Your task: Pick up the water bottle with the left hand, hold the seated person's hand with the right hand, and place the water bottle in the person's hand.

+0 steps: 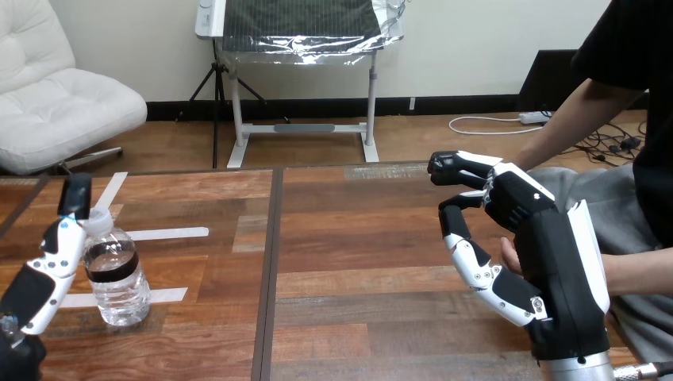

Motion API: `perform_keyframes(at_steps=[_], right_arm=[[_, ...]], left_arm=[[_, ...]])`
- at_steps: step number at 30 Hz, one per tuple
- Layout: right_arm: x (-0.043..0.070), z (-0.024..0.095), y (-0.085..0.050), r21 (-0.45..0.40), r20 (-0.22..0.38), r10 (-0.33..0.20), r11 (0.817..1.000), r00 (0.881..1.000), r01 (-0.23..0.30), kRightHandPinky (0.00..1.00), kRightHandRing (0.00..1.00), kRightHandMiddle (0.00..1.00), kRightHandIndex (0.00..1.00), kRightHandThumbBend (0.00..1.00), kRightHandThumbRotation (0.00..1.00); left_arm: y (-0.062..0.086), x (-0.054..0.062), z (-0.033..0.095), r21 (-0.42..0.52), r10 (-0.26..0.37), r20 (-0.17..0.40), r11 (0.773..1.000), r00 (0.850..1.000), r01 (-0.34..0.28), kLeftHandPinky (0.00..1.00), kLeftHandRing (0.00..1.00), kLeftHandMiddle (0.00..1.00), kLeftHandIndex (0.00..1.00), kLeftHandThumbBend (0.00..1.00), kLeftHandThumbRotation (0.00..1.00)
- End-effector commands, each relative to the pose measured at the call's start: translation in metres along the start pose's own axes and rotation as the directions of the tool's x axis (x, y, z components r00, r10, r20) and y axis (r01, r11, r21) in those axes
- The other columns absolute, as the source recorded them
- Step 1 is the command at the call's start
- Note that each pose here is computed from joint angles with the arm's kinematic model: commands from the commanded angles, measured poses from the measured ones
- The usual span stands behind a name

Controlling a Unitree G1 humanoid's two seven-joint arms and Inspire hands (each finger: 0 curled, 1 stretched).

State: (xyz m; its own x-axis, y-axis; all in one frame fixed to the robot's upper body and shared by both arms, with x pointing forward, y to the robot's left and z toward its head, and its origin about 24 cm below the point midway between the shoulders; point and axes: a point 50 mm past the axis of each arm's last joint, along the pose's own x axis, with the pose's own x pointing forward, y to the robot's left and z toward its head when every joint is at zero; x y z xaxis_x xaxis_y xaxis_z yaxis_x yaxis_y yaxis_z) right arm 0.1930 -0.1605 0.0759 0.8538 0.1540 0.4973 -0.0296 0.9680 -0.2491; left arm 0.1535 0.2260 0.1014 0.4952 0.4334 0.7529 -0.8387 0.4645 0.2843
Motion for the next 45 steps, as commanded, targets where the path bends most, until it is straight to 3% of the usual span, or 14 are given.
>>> perform_keyframes(at_steps=[1, 11, 17, 23, 26, 29, 30, 45], right_arm=[[0.015, 0.005, -0.001, 0.012, 0.066, -0.012, 1.0, 0.998, 0.012, 0.56, 0.71, 0.76, 0.67, 0.29, 0.08], [0.015, 0.005, -0.002, 0.014, 0.07, -0.007, 1.0, 0.998, 0.006, 0.56, 0.71, 0.76, 0.67, 0.29, 0.06], [0.016, 0.005, -0.002, 0.003, 0.072, -0.002, 1.0, 0.997, 0.002, 0.55, 0.71, 0.76, 0.67, 0.29, 0.05], [0.016, 0.005, -0.002, 0.002, 0.072, 0.001, 1.0, 0.997, -0.001, 0.56, 0.71, 0.76, 0.67, 0.29, 0.05], [0.017, 0.005, -0.003, -0.012, 0.076, 0.003, 1.0, 0.997, -0.002, 0.56, 0.71, 0.76, 0.67, 0.3, 0.05], [0.018, 0.005, -0.003, -0.01, 0.067, 0.013, 1.0, 0.998, -0.013, 0.57, 0.72, 0.77, 0.67, 0.3, 0.07], [0.018, 0.005, -0.003, -0.012, 0.067, 0.016, 1.0, 0.998, -0.015, 0.57, 0.72, 0.77, 0.67, 0.3, 0.07], [0.019, 0.005, -0.005, -0.018, 0.069, 0.027, 1.0, 0.997, -0.026, 0.59, 0.73, 0.77, 0.68, 0.33, 0.12]], left_arm=[[-0.008, 0.012, -0.003, 0.011, 0.017, 0.047, 1.0, 0.999, -0.017, 1.0, 1.0, 1.0, 1.0, 0.75, 0.37], [-0.015, 0.012, -0.017, 0.044, -0.025, -0.034, 0.999, 0.999, 0.026, 1.0, 1.0, 1.0, 1.0, 0.79, 0.4], [-0.021, 0.012, -0.026, 0.049, -0.075, -0.126, 0.995, 0.989, 0.082, 0.98, 0.99, 0.99, 0.98, 0.84, 0.46], [-0.029, 0.013, -0.035, 0.037, -0.143, -0.21, 0.987, 0.967, 0.154, 0.95, 0.97, 0.98, 0.98, 0.87, 0.49], [-0.034, 0.014, -0.039, 0.021, -0.181, -0.258, 0.981, 0.949, 0.193, 0.92, 0.95, 0.97, 0.99, 0.9, 0.52], [-0.049, 0.015, -0.05, -0.034, -0.275, -0.359, 0.959, 0.892, 0.282, 0.88, 0.93, 0.96, 0.98, 0.93, 0.54], [-0.051, 0.015, -0.052, -0.044, -0.292, -0.375, 0.953, 0.88, 0.298, 0.88, 0.93, 0.96, 0.98, 0.93, 0.54], [-0.072, 0.017, -0.065, -0.115, -0.386, -0.485, 0.918, 0.785, 0.38, 0.86, 0.96, 0.97, 0.99, 0.98, 0.56]])
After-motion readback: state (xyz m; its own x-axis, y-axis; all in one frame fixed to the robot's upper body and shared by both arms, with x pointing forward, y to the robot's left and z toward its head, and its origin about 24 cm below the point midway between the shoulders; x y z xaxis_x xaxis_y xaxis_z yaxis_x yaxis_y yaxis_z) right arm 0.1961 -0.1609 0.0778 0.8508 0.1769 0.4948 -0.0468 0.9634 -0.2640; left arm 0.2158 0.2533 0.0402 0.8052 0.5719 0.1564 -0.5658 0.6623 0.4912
